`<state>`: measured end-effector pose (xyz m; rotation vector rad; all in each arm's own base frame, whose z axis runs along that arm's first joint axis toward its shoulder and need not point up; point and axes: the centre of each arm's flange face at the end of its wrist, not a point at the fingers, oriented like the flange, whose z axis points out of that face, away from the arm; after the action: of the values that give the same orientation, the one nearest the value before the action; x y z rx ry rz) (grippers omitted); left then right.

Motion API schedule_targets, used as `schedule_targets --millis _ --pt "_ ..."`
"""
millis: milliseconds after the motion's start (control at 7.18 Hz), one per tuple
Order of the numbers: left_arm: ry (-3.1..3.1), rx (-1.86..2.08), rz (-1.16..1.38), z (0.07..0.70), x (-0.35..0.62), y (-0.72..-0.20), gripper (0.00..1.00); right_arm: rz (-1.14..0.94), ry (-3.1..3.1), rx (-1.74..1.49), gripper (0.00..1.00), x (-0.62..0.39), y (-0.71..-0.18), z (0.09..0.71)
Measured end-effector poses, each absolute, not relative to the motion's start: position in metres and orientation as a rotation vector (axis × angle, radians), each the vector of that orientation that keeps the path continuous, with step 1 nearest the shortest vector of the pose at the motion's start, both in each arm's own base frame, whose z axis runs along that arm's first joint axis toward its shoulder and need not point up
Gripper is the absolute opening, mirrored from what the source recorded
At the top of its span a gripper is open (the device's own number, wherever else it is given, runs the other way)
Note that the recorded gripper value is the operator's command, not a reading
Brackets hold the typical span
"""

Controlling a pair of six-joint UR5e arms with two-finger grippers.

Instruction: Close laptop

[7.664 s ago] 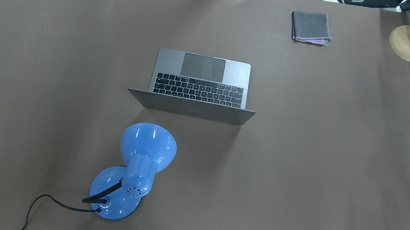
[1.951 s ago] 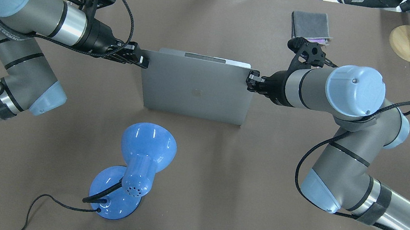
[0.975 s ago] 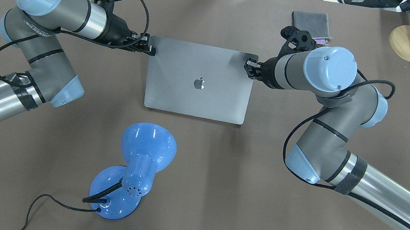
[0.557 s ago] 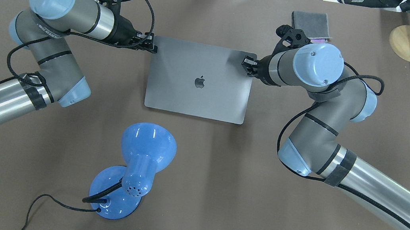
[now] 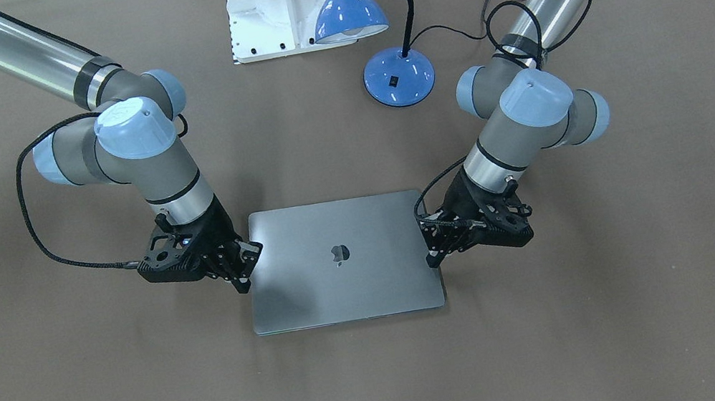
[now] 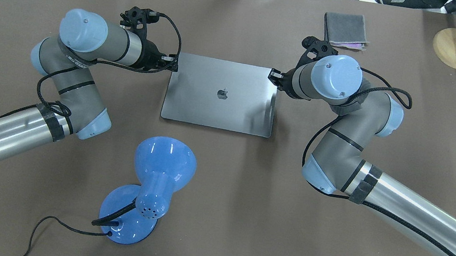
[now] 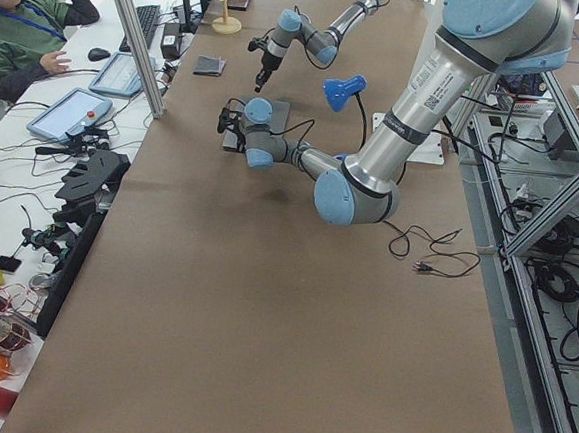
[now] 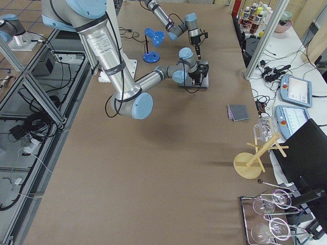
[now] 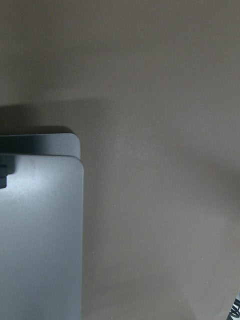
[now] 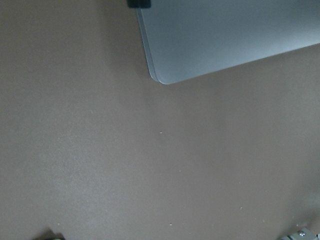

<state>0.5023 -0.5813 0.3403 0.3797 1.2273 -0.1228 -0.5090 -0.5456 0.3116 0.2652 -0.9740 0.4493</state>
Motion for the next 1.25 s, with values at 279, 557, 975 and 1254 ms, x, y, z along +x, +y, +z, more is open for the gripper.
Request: schedule_targets --millis 279,557,975,1254 --pt "1.254 0.393 -0.116 0.324 0.497 -0.578 0.0 0.447 -0.999 0.273 0.0 -0.502 -0.545 0.299" --pt "1.292 0.341 -0.084 0.292 0.463 -0.58 0.55 0.433 -1.043 0.247 0.43 -0.47 -0.552 0.286" --pt "1.287 0.239 -0.079 0.277 0.349 -0.575 0.98 0.387 -1.052 0.245 1.0 -0.372 -0.545 0.314" --pt "1.254 0.241 0.004 0.323 0.239 -0.58 0.98 0.276 -0.918 0.273 1.0 -0.304 -0.539 0.353"
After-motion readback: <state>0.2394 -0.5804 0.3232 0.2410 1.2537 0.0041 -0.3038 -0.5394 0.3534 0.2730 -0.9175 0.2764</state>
